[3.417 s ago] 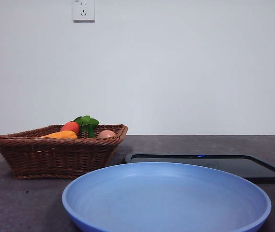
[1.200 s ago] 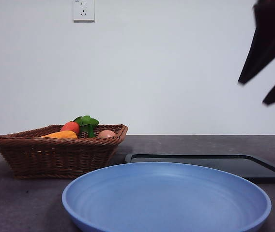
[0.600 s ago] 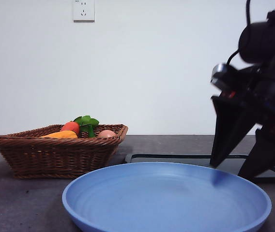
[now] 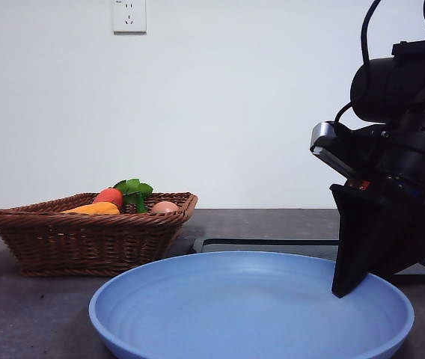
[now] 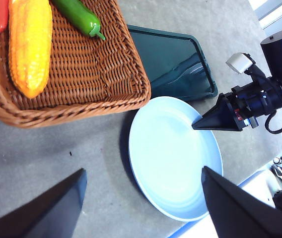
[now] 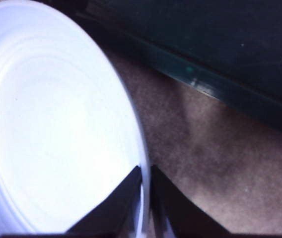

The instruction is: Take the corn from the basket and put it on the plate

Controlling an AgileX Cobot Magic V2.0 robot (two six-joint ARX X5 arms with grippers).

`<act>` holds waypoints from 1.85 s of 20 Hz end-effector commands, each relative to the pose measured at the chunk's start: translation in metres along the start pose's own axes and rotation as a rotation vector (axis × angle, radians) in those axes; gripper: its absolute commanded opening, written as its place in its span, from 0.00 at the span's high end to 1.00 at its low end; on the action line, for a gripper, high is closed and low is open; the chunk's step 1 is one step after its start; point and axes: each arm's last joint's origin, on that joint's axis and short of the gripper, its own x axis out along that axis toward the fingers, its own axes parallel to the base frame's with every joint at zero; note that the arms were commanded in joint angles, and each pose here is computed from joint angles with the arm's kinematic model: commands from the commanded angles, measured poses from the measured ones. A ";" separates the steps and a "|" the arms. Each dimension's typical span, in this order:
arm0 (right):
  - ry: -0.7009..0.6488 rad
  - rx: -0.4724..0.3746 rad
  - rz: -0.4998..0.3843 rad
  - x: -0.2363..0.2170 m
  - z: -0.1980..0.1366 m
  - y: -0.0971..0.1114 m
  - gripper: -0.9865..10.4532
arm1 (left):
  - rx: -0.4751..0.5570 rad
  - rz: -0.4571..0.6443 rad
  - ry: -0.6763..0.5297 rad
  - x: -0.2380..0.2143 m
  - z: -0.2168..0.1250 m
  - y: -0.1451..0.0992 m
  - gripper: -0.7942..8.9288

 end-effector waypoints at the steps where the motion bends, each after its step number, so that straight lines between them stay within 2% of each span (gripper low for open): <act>1: -0.001 -0.019 0.006 -0.001 0.003 0.003 0.91 | 0.033 0.001 -0.022 0.000 0.009 -0.002 0.53; 5: -0.027 -0.055 0.038 -0.026 -0.006 0.017 0.91 | 0.064 0.094 -0.035 0.003 0.029 -0.007 0.53; 8: -0.097 -0.094 0.046 -0.056 -0.018 0.032 0.91 | 0.106 0.158 -0.031 0.016 0.055 -0.014 0.53; 13: -0.205 -0.137 0.062 -0.100 -0.047 0.052 0.91 | 0.202 0.335 0.078 0.064 0.092 -0.018 0.53; 16: -0.279 -0.151 0.078 -0.120 -0.064 0.061 0.91 | 0.237 0.455 0.150 0.103 0.109 -0.013 0.53; 19: -0.355 -0.160 0.098 -0.136 -0.078 0.068 0.91 | 0.242 0.517 0.225 0.141 0.120 -0.004 0.53; 25: -0.410 -0.158 0.086 -0.147 -0.092 0.071 0.91 | 0.274 0.586 0.323 0.205 0.113 0.019 0.55; 34: -0.401 -0.153 0.081 -0.147 -0.093 0.071 0.91 | 0.276 0.622 0.394 0.234 0.100 0.038 0.55; 37: -0.401 -0.153 0.082 -0.147 -0.092 0.071 0.91 | 0.281 0.618 0.397 0.237 0.098 0.037 0.55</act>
